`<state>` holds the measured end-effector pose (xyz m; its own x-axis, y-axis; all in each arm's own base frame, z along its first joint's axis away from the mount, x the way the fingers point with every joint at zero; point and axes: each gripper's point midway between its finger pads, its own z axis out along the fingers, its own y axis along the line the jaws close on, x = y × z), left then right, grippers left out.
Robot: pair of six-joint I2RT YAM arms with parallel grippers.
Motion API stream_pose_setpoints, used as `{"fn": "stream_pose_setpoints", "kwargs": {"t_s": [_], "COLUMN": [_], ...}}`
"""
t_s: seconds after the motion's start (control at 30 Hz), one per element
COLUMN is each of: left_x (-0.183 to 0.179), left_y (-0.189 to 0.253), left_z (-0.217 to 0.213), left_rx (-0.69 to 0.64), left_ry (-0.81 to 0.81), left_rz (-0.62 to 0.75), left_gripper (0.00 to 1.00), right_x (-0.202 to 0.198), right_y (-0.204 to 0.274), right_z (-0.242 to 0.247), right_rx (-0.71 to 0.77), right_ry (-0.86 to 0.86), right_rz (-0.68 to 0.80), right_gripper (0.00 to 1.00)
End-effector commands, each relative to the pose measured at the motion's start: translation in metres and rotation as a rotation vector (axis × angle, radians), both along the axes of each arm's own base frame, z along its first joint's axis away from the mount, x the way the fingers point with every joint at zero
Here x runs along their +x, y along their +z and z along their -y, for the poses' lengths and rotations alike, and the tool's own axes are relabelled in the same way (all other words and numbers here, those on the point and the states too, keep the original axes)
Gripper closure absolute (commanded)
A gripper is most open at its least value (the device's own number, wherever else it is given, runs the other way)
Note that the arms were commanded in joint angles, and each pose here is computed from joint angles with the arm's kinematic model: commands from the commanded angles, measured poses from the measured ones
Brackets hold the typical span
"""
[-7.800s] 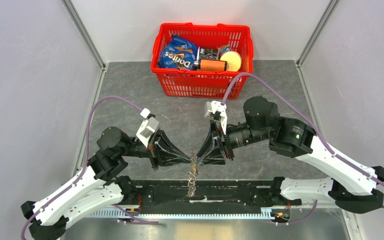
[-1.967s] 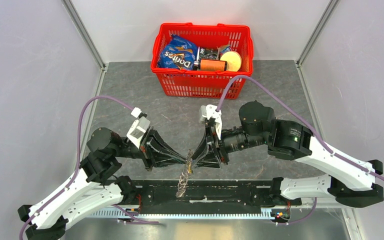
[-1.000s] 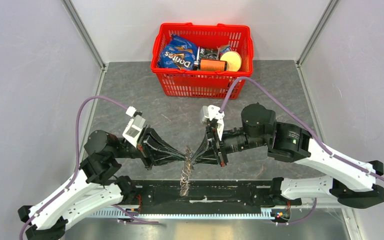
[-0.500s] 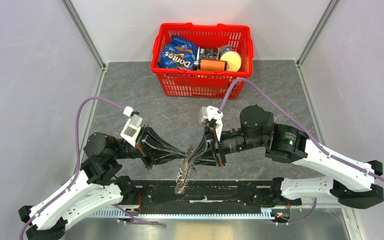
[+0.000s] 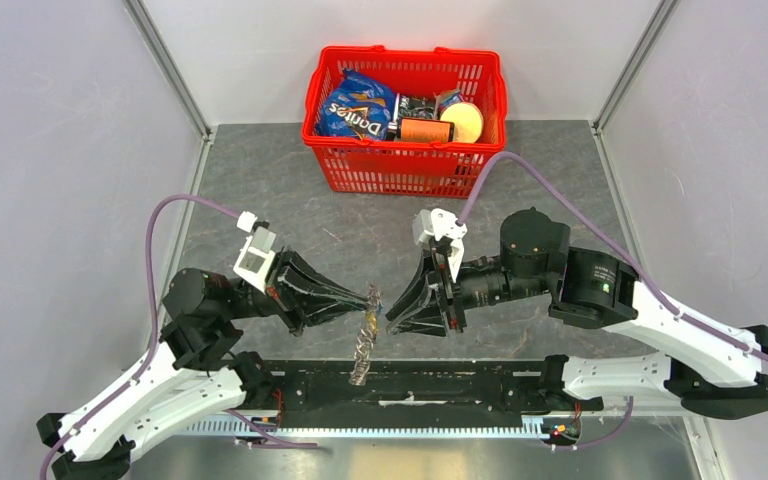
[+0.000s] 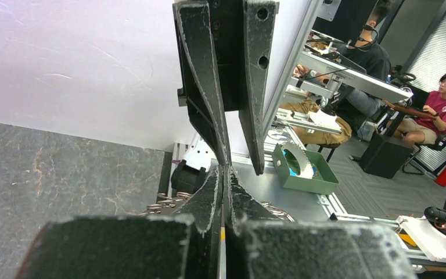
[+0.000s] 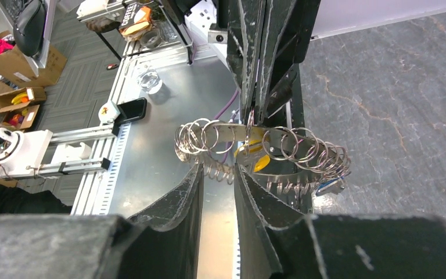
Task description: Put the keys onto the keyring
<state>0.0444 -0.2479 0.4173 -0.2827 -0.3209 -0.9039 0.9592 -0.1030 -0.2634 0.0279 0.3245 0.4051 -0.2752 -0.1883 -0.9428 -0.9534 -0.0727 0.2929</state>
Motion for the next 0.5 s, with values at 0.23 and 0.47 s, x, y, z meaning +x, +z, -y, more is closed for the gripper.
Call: {"fn": "stream_pose_setpoints", "kwargs": {"t_s": [0.23,0.47], "left_x": [0.0,-0.001], "left_y": [0.017,0.017], "left_z": [-0.006,-0.005], "left_rx": [-0.079,-0.085], "left_ry": [0.018,0.005], "left_rz": [0.006,0.002], "left_gripper": [0.98,0.98], "right_x": [0.01,0.013], "right_y": [0.028,0.026], "right_z": [-0.006,-0.011], "right_rx": [0.079,0.086], "right_ry": [-0.051,-0.061], "right_rz": [0.032,0.034], "right_gripper": [0.63,0.61]}}
